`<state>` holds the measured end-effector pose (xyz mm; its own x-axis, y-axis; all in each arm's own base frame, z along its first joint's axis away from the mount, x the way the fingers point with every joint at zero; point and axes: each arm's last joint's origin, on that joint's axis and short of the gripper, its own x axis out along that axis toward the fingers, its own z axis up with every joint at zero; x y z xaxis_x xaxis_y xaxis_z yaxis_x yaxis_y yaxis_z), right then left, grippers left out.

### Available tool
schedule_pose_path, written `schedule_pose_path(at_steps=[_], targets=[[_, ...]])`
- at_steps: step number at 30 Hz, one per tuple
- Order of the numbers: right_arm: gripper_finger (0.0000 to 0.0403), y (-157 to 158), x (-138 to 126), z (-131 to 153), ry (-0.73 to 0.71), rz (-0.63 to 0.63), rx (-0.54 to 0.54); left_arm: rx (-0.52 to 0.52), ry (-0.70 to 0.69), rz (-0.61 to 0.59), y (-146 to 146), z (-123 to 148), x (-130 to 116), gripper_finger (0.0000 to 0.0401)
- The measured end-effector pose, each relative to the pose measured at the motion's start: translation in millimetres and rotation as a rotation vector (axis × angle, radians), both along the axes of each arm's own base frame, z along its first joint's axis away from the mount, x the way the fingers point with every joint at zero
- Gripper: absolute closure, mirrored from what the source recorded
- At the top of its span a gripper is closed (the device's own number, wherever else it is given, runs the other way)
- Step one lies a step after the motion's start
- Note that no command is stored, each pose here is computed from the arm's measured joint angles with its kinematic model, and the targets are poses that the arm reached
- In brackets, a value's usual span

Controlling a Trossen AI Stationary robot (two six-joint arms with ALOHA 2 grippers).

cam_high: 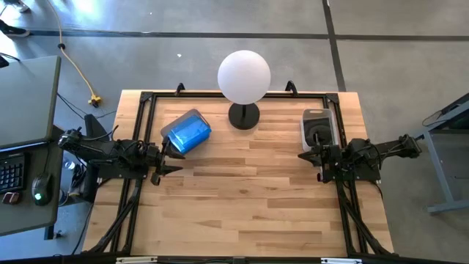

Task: Pick & place jewel cases by type
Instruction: Return to Home Position

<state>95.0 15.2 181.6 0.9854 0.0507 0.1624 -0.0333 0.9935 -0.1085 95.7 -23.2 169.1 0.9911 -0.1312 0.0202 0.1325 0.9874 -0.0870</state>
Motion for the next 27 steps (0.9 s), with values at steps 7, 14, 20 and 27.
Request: schedule_pose_path(at_steps=[7,14,20,27], targets=[[0.0397,0.0,0.0,-0.1,0.000,0.000,0.002,0.000,0.000,0.000,0.0,0.0,0.0,0.0219],[0.0402,0.0,0.0,-0.1,0.000,0.000,-0.001,0.000,0.000,0.000,0.0,0.0,0.0,0.0219],[0.0397,0.0,0.0,-0.1,0.000,0.000,-0.001,0.000,0.000,0.000,0.0,0.0,0.0,0.0219],[0.0396,0.0,0.0,-0.1,0.000,0.000,0.000,0.000,0.000,0.000,0.0,0.0,0.0,0.0219]])
